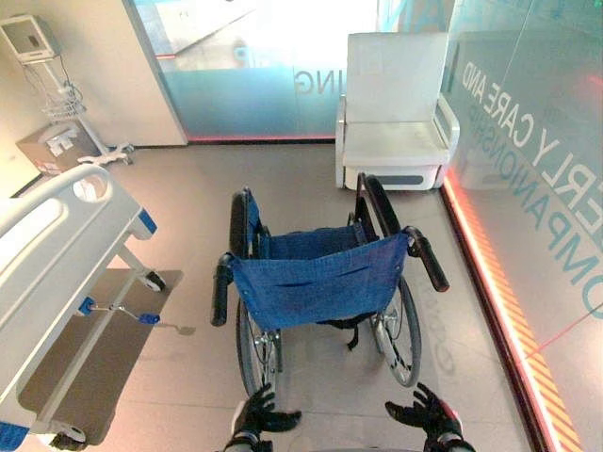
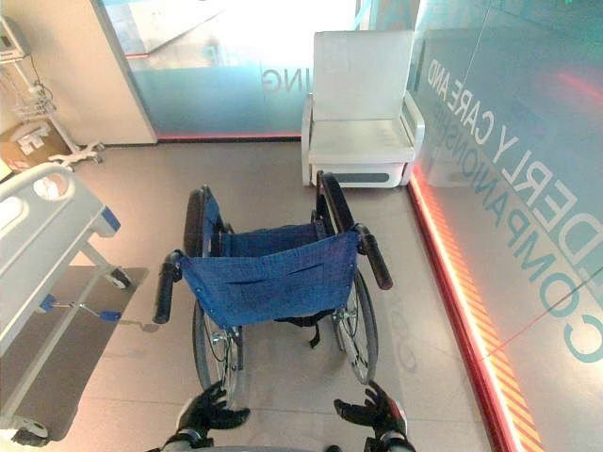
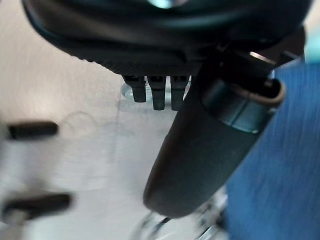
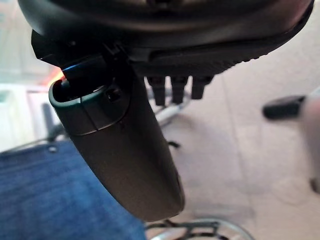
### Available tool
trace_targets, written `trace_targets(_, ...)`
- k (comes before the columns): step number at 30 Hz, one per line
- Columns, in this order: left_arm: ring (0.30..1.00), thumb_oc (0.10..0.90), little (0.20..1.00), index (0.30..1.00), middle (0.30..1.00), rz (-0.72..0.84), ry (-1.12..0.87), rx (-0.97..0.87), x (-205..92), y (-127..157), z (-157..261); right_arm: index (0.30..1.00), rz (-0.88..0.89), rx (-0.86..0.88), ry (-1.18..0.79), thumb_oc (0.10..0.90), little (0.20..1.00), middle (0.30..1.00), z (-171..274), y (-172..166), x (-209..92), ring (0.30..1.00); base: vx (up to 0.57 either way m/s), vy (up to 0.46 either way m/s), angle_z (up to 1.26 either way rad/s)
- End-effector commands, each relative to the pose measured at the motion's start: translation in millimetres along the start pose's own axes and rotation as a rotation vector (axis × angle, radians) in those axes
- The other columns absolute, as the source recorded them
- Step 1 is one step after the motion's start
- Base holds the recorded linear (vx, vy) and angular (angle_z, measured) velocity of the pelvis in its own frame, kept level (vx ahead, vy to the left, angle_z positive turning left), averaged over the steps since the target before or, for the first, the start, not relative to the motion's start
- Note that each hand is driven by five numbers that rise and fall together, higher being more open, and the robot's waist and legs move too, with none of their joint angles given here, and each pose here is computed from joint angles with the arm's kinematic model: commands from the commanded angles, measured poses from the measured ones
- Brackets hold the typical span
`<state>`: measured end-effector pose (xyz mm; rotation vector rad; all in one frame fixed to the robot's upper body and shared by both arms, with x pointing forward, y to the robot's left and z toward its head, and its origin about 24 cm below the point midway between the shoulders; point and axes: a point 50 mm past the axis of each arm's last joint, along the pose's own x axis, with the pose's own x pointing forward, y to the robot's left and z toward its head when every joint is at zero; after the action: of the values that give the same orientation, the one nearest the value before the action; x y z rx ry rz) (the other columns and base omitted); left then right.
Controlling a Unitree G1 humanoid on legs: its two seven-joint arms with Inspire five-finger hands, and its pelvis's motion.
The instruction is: Push the wheelchair next to the bed
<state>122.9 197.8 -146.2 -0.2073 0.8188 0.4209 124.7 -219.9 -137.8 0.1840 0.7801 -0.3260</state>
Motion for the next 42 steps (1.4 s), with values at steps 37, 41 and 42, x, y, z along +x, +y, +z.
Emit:
trace_targets(37, 0.9, 0.8, 0.9, 0.9, 0.9, -0.249, -1.355, -0.343, -108.7, -13.7, 332.4, 0.9, 0.06, -0.011, -1.294, 0.8, 0.9, 0.9, 316.2, 13.5, -101.7, 0.9, 0.0, 0.003, 0.03)
trace_targets(41, 0.9, 0.8, 0.9, 0.9, 0.9, -0.301, -1.325, -0.304, -109.5, -18.2, 322.6, 0.9, 0.092, -0.053, -1.274, 0.8, 0.9, 0.9, 311.0, 14.3, -103.1, 0.9, -0.01, -0.002, 0.0)
trace_targets(42, 0.9, 0.8, 0.9, 0.9, 0.9, -0.307, -1.315, -0.279, -108.9, -18.8, 319.9, 0.9, 0.097, -0.071, -1.263, 0.8, 0.9, 0.9, 308.7, 15.0, -102.6, 0.9, 0.0, 0.0, 0.0)
